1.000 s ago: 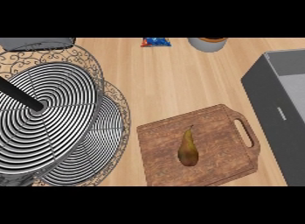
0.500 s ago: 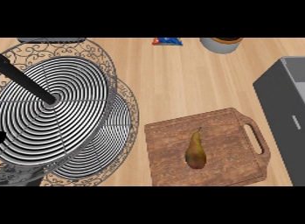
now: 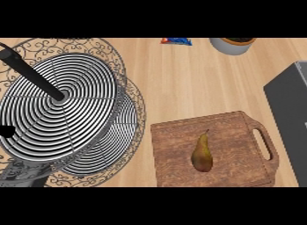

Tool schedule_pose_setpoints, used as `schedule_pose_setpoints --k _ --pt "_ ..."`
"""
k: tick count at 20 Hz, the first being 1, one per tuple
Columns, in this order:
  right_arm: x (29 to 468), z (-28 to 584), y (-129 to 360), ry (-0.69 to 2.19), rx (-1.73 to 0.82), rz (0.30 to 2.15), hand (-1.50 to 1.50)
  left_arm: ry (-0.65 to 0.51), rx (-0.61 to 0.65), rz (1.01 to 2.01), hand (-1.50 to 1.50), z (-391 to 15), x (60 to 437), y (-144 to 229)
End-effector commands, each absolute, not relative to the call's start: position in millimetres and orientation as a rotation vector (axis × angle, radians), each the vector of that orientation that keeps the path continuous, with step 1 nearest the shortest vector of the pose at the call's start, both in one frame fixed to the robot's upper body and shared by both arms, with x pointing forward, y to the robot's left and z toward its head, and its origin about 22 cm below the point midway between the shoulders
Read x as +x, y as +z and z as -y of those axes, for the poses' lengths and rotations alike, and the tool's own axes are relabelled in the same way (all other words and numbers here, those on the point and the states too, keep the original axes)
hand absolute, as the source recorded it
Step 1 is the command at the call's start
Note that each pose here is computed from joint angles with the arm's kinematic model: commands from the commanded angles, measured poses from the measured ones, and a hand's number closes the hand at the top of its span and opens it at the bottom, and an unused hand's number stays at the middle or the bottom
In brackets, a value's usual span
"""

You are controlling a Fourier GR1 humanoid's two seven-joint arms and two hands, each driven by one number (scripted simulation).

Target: Pick the lemon from the cutting board and place it in the cardboard box

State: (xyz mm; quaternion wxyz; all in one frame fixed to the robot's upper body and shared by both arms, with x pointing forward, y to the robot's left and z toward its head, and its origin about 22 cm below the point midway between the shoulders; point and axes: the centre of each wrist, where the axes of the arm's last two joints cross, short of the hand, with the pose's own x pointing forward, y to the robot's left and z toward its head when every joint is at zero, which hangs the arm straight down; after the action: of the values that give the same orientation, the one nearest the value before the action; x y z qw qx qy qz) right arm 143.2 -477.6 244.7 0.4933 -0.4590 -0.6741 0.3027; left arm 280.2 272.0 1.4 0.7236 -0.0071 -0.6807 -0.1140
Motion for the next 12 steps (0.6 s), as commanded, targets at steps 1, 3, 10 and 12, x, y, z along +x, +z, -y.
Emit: schedule_pose_setpoints --k 1,3,10,12 --pt "155 480 238 0.779 -1.167 1.579 1.50 -0.450 -0.066 1.630 0.00 -219 293 41" --pt "166 475 238 0.788 -1.184 1.579 1.50 -0.461 -0.073 1.615 0.00 -216 290 32" --pt "171 487 173 0.743 -1.097 1.460 1.50 -0.478 -0.086 1.629 0.00 -215 305 41" --pt "171 498 166 0.651 -1.020 1.403 -1.50 -0.490 -0.081 1.630 0.00 -222 304 34"
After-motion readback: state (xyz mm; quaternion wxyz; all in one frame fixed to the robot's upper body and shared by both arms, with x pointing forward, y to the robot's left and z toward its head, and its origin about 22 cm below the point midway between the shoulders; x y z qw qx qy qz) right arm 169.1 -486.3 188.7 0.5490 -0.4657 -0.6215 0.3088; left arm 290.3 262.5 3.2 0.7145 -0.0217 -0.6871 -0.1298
